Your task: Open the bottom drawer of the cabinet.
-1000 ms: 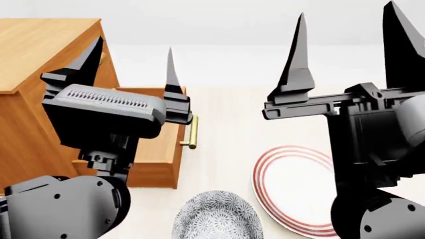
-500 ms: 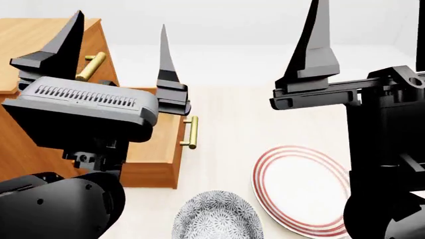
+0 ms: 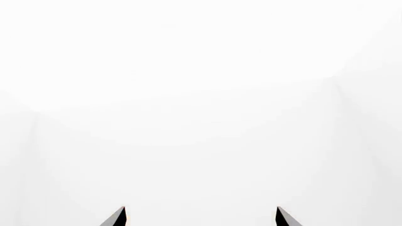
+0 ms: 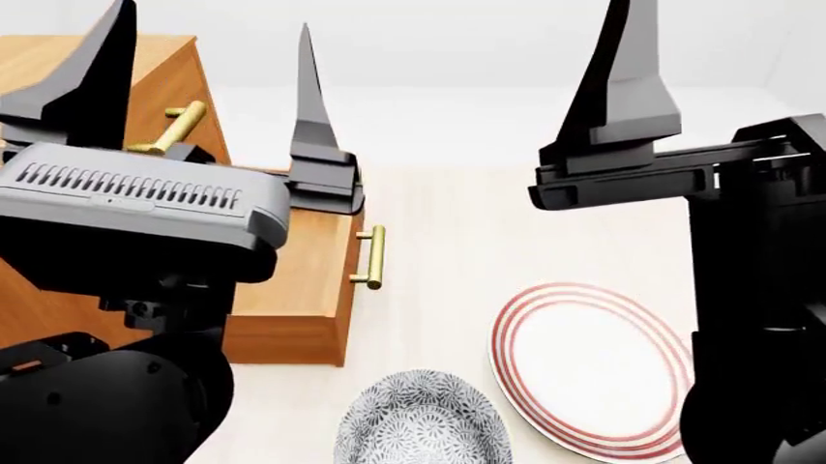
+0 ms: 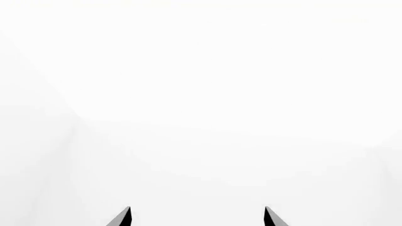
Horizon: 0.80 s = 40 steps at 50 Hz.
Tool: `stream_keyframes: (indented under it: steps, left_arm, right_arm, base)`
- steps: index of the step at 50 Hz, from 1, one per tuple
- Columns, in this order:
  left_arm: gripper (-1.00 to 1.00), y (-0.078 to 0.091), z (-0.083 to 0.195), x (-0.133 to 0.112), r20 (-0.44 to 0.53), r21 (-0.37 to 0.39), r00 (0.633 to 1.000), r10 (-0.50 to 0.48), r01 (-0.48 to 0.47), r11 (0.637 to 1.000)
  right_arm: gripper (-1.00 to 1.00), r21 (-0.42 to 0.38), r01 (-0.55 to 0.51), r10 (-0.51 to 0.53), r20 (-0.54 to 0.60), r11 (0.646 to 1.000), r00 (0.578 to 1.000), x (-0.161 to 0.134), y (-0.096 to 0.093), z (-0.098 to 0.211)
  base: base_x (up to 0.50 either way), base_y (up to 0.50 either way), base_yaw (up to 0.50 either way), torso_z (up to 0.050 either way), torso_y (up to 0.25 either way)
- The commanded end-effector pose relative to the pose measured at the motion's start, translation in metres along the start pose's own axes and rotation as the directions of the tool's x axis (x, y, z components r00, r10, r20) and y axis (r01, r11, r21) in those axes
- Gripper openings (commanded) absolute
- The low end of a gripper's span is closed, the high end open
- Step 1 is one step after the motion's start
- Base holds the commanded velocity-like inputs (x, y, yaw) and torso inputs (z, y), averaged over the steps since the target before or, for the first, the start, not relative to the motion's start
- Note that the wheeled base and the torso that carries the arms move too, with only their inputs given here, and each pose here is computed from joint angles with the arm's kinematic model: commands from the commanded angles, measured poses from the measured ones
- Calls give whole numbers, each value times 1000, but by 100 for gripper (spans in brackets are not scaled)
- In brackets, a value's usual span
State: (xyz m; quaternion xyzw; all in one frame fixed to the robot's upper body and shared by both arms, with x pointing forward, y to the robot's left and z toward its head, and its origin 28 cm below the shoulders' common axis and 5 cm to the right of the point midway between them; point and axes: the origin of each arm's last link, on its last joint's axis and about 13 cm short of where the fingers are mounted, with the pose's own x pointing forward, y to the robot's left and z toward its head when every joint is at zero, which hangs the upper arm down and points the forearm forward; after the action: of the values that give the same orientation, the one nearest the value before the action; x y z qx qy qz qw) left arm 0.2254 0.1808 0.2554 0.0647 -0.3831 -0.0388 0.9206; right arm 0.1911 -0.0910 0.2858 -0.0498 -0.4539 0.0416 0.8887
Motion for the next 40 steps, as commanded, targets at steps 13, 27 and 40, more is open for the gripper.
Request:
stream_keyframes:
  steps: [13,27,40]
  left_arm:
    - [100,0,2,3,10,3,1000,-3,3,1000]
    - [100,3,9,19,32,16,1000,0,0,1000]
    - [100,4,8,22,27,18,1000,6,-6,1000]
  right_arm:
    - [100,6,0,0,9,1000,1000,2,-1,4]
    - [100,15,2,-3,25,1000,1000,16,-4,10]
    - [100,22,4,-5,16,1000,1000,21,-4,9]
  base:
    - [0,0,0,0,0]
    - [0,0,0,0,0]
    - [0,0,0,0,0]
